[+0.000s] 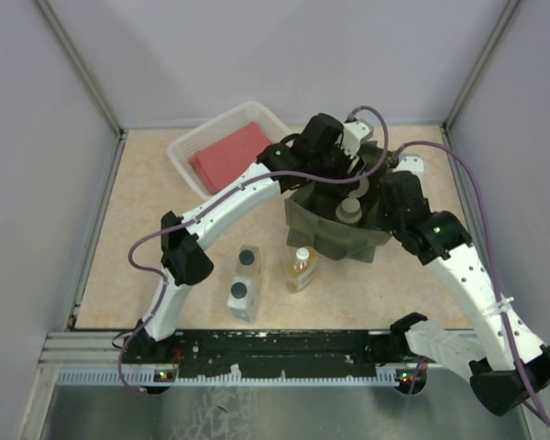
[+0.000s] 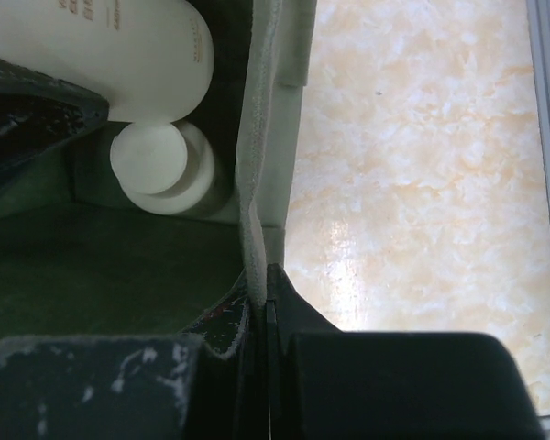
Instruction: Place the personal care products into the canvas bag
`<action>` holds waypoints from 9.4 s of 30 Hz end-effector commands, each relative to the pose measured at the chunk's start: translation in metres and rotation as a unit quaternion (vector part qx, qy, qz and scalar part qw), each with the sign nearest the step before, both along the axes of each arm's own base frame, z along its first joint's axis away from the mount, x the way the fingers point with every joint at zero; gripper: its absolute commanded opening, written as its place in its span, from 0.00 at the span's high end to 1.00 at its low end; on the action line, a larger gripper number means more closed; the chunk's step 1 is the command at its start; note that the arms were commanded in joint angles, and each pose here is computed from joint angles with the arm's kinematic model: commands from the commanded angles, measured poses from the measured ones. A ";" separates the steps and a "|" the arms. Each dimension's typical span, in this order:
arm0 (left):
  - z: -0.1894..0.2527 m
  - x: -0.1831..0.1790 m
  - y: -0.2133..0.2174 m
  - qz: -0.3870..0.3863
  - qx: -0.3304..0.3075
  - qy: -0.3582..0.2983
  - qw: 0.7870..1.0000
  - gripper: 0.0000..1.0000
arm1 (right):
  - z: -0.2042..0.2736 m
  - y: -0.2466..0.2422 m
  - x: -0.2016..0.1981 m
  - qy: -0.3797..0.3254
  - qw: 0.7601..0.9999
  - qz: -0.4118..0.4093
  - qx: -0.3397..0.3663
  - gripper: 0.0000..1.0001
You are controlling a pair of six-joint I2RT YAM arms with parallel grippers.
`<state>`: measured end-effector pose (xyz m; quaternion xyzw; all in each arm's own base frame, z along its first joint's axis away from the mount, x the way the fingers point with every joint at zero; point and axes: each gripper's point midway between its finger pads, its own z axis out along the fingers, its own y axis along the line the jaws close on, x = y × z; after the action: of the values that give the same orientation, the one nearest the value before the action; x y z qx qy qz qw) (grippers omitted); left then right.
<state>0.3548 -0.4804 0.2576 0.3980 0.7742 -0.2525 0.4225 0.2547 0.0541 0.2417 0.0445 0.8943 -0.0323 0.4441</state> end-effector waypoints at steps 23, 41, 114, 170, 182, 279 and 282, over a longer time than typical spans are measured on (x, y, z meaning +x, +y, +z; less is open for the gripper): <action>-0.072 0.004 -0.025 -0.018 0.100 -0.051 0.993 0.97 | 0.024 0.018 0.005 -0.043 0.997 0.039 0.047 1.00; -0.036 -0.029 -0.040 -0.063 0.035 -0.038 0.997 0.00 | 0.015 0.015 0.005 -0.033 0.998 0.032 0.038 1.00; -0.108 -0.181 0.244 0.178 0.140 0.164 0.960 0.00 | -0.010 0.012 0.003 0.010 1.000 0.017 0.022 1.00; 0.243 -0.118 0.069 -0.074 -0.234 -0.124 0.961 1.00 | -0.010 0.012 -0.006 0.013 0.999 0.017 0.033 1.00; 0.146 -0.063 0.035 -0.015 -0.133 -0.108 0.985 1.00 | -0.013 0.011 -0.009 0.015 0.999 0.015 0.036 1.00; -0.076 -0.185 0.113 -0.052 0.004 0.076 0.996 0.00 | -0.029 0.022 0.004 0.040 0.998 0.015 0.041 0.84; -0.093 -0.182 0.109 -0.042 0.020 0.088 0.995 0.00 | -0.029 0.023 0.003 0.039 0.998 0.016 0.043 0.84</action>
<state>0.1698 -0.3581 0.1735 0.4232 0.7933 -0.2824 0.3345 0.2525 0.0740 0.2120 0.0433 0.9142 0.0104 0.4027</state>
